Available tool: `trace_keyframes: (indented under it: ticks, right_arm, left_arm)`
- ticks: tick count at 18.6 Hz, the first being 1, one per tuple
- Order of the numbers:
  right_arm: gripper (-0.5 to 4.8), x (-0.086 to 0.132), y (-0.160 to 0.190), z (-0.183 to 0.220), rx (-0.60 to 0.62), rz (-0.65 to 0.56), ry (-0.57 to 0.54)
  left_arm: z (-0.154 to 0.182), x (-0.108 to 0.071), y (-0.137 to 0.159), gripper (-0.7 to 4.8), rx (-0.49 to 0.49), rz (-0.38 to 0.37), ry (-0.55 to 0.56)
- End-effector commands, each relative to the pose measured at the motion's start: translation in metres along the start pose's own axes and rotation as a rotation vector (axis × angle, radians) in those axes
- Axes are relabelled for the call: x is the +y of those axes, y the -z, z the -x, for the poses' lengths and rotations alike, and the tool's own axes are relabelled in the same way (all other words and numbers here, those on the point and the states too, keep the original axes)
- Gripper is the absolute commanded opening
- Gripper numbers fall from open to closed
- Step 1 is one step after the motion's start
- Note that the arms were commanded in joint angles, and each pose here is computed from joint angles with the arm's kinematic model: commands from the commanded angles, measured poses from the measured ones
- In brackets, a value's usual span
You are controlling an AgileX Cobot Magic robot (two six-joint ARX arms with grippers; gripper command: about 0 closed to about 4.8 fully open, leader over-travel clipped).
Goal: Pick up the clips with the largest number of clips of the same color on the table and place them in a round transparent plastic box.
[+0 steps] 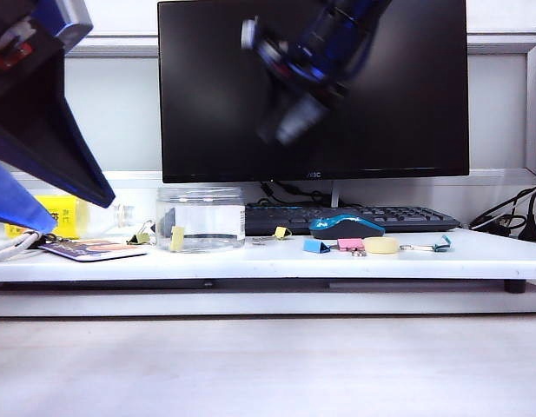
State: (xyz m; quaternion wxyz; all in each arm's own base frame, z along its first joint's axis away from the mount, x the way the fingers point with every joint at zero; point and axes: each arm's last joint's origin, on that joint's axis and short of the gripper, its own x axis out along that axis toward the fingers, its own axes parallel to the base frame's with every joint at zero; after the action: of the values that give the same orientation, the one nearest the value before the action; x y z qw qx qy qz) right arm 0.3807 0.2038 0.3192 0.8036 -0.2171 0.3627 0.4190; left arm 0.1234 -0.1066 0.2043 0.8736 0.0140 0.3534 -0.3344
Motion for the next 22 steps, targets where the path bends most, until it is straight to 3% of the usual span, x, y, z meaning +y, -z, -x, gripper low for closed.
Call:
trace_keyframes:
  ticks: [1,8,10,12,14,17,20,22]
  right_arm:
    - [2.17,0.002,0.009,-0.004,0.1,0.173,-0.004]
    - [2.17,-0.003,0.01,-0.021,0.091,0.479,-0.014]
    - [2.3,-0.007,0.011,-0.034,0.085,0.483,-0.004]
    - [2.44,-0.01,0.012,-0.046,0.097,0.497,0.024]
    - [2.46,-0.011,0.013,-0.05,0.108,0.513,0.029]
    - [2.66,-0.012,0.013,-0.051,0.119,0.554,0.047]
    - [2.67,-0.012,0.012,-0.053,0.111,0.575,0.051]
    - [2.68,-0.012,0.014,-0.056,0.126,0.589,0.038]
  left_arm:
    - [0.001,-0.001,-0.004,3.73,-0.029,-0.031,0.009]
    - [0.001,-0.002,-0.007,3.73,-0.061,-0.097,0.013]
    - [0.001,-0.003,-0.012,3.73,-0.12,-0.104,0.026]
    - [0.004,-0.007,-0.024,3.73,-0.243,-0.18,0.108]
    - [0.006,-0.009,-0.031,3.74,-0.295,-0.203,0.128]
    - [0.0,-0.011,-0.045,4.12,-0.199,-0.225,0.109]
    - [-0.012,-0.015,-0.07,4.13,-0.06,-0.26,0.106]
    - [-0.013,-0.018,-0.084,4.13,-0.045,-0.304,0.105]
